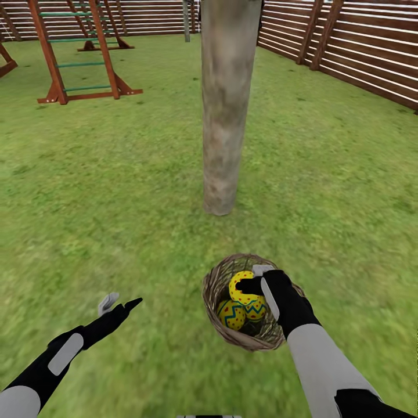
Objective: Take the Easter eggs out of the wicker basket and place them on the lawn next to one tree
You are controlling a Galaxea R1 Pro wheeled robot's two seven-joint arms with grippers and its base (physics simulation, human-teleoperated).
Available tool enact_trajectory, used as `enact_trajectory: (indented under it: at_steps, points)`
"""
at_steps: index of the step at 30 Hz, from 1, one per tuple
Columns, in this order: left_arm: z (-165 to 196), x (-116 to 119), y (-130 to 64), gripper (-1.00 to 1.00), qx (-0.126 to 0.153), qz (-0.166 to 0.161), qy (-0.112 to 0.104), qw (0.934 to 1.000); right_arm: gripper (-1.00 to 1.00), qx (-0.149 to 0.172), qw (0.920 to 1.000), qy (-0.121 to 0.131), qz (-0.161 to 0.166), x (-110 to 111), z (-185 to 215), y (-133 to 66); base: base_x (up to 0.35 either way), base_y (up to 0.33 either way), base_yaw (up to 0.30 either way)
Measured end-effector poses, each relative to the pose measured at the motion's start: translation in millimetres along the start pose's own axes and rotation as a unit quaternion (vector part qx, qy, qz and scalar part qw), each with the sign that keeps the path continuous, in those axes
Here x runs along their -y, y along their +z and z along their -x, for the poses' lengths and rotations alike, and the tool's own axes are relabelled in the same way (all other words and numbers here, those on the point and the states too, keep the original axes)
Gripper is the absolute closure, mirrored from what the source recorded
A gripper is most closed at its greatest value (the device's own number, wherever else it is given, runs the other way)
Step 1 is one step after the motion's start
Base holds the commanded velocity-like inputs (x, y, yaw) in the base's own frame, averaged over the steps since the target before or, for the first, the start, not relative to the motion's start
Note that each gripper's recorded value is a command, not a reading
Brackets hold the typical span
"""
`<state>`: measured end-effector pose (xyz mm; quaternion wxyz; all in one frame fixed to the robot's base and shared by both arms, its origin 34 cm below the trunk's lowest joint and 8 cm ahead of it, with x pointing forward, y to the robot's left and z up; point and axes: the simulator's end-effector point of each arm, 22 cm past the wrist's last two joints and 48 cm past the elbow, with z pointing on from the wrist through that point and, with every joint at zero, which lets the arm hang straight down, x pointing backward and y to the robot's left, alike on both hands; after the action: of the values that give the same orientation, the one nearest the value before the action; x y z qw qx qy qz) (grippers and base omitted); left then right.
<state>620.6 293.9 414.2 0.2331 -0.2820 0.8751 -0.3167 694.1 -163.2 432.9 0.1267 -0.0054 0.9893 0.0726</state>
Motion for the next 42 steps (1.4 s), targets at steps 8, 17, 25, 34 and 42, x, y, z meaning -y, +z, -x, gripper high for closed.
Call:
enact_trajectory:
  at_steps: [8, 17, 25, 34, 42]
  points:
    - [6.4, 11.6, -10.0, -1.00, 0.001, 0.000, -0.001, 1.0000, 1.00, 0.000, 1.0000, 0.000, 0.000, -2.1, 5.8, -14.4, 0.000, 0.000, 0.000]
    - [12.0, 24.0, -20.9, -1.00, 0.001, 0.000, -0.001, 1.0000, 1.00, 0.000, 1.0000, 0.000, 0.000, -4.5, 12.1, -30.3, 0.000, 0.000, 0.000]
    - [17.0, 33.8, -31.2, -1.00, 0.000, 0.000, -0.003, 1.0000, 1.00, -0.001, 1.0000, -0.001, 0.001, -8.0, 16.9, -44.0, 0.000, 0.000, 0.000]
    - [22.5, 48.4, -41.7, -1.00, 0.000, -0.002, -0.002, 1.0000, 1.00, 0.001, 1.0000, -0.002, 0.001, -10.8, 24.5, -61.3, 0.000, 0.000, 0.000]
    - [29.3, 58.7, -48.9, -1.00, 0.005, -0.006, 0.001, 1.0000, 1.00, 0.007, 1.0000, -0.003, 0.001, -12.8, 31.5, -73.9, 0.000, 0.000, 0.000]
